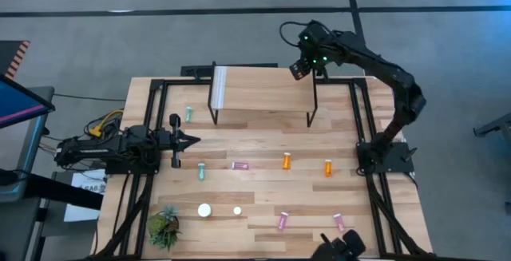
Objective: Pick and place medicine bottles onto shelf by color
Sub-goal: Put the top large orange pill bottle on the shelf
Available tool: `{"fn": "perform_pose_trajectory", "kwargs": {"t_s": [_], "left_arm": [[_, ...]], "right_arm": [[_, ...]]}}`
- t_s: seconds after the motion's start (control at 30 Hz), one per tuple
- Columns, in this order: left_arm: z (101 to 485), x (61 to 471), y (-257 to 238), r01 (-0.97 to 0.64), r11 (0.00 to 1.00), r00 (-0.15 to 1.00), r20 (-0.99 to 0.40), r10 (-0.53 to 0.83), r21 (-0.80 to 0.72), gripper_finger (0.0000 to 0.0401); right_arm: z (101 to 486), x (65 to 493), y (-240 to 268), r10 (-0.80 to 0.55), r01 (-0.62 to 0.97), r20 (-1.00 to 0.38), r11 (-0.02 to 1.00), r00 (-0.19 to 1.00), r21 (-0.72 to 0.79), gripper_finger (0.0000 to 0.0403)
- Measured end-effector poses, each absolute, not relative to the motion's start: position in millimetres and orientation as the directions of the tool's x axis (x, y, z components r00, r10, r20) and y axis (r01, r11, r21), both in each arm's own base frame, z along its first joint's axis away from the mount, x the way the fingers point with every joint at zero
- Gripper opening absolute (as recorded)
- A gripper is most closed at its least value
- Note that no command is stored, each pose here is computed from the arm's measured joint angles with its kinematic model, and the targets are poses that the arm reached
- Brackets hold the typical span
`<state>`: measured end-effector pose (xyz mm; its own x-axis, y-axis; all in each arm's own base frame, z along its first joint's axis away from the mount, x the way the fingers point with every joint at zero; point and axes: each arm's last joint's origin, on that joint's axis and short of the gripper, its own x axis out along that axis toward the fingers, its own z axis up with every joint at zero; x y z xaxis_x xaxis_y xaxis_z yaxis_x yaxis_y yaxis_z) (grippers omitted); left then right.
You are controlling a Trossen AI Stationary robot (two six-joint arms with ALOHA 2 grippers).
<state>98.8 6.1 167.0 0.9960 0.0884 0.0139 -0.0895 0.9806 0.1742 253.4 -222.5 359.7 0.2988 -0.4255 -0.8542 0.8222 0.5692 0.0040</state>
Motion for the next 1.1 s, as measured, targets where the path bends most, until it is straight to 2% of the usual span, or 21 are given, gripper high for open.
{"fn": "perform_pose_trajectory", "kwargs": {"t_s": [0.13, 0.3, 1.1], "left_arm": [[167, 99, 6, -0.09, 0.981, 0.996, 0.014, 0.089, 0.174, 0.0], [167, 99, 6, -0.09, 0.981, 0.996, 0.014, 0.089, 0.174, 0.0], [167, 99, 6, -0.09, 0.981, 0.996, 0.014, 0.089, 0.174, 0.0]], "right_arm": [[347, 258, -229, -0.393, 0.82, -0.882, 0.573, 0.259, -0.014, 0.0225], [340, 262, -235, -0.372, 0.816, -0.89, 0.578, 0.264, 0.001, 0.0225], [337, 269, -231, -0.38, 0.807, -0.882, 0.591, 0.28, 0.002, 0.0228]]}}
